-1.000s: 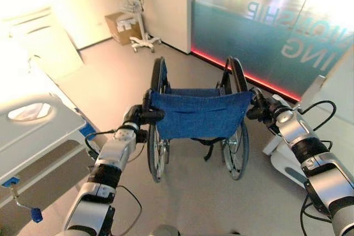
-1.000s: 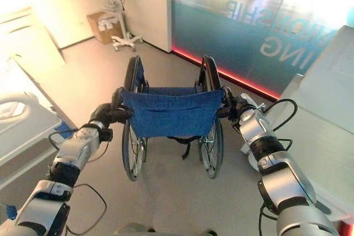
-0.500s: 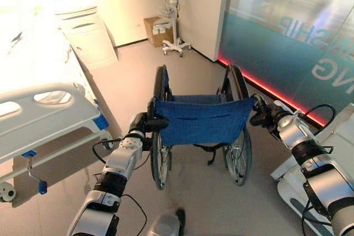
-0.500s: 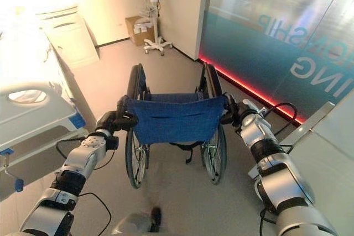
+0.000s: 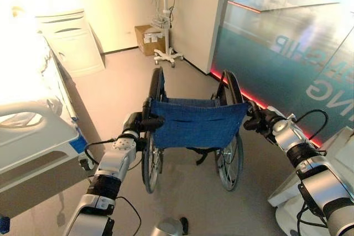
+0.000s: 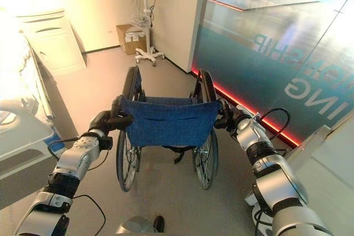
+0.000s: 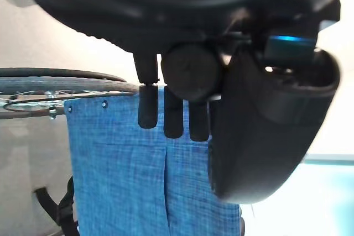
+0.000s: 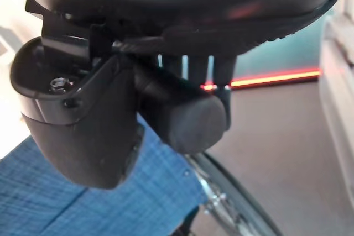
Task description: Push the wheelchair next to the bed
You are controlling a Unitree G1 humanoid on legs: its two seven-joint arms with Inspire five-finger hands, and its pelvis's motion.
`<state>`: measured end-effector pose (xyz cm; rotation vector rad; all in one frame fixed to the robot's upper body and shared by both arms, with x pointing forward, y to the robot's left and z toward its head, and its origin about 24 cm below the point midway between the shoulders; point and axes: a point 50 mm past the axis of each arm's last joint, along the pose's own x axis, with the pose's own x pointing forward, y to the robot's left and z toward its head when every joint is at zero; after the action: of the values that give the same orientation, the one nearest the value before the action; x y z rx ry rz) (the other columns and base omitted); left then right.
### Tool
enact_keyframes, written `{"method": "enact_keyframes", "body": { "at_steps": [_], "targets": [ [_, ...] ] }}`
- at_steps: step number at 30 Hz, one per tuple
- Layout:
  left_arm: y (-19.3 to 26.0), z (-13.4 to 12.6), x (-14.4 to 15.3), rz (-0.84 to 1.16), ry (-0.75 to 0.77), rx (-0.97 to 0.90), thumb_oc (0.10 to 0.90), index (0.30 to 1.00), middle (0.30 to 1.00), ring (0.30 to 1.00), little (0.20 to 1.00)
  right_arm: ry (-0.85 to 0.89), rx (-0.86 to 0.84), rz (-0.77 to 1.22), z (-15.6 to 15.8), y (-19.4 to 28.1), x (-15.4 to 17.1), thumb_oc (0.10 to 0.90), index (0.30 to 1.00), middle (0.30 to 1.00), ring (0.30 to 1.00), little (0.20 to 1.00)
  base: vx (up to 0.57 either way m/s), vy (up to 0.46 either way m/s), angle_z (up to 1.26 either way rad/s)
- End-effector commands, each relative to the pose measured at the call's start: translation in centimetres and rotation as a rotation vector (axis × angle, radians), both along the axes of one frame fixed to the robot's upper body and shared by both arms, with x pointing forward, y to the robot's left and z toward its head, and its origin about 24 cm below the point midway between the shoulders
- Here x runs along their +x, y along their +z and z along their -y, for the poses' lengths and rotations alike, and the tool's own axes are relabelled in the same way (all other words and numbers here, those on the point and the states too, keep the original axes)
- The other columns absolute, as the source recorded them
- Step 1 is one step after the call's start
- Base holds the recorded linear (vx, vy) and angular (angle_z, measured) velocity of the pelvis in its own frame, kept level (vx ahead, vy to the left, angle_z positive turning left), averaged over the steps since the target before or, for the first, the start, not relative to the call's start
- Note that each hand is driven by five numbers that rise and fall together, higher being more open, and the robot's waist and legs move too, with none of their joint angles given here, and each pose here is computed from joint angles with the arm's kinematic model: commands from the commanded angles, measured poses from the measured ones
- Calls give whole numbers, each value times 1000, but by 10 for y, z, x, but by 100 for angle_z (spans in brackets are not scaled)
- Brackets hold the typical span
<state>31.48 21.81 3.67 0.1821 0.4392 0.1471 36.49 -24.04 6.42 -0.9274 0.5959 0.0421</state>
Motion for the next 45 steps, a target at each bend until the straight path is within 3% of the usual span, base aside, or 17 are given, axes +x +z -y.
{"method": "enact_keyframes", "body": {
  "at_steps": [1,7,12,22,27,33,40,45],
  "targets": [
    [-33,-42,-29,-145,-100,368,400,300,300,300,300,328,-206,198,-23,35,10,400,300,300,300,300,244,-435,34],
    [-23,-38,-22,-104,-128,376,400,300,300,300,300,310,-206,246,-19,48,8,400,300,300,300,300,333,-513,104],
    [-38,-37,-35,-152,-64,330,400,300,300,300,300,382,-184,230,-24,60,5,400,300,300,300,300,354,-414,73],
    [-54,-9,-32,-162,-112,270,400,300,300,300,300,330,-232,173,2,40,1,400,300,300,300,300,298,-275,72],
    [-56,-1,-32,-170,-151,275,400,300,300,300,300,282,-235,137,0,28,3,400,300,300,300,300,282,-137,39],
    [-56,-8,-42,-141,-157,274,400,300,300,300,300,253,-228,118,1,24,4,400,300,300,300,300,413,-70,-30],
    [-52,-28,-45,-196,-94,341,400,300,300,300,300,340,-130,61,-14,2,-8,400,300,300,300,300,388,-8,-26],
    [-35,-32,-23,-147,-128,361,400,300,300,300,300,326,-136,95,-17,6,-1,400,300,300,300,300,235,-349,-1]
  ]
}}
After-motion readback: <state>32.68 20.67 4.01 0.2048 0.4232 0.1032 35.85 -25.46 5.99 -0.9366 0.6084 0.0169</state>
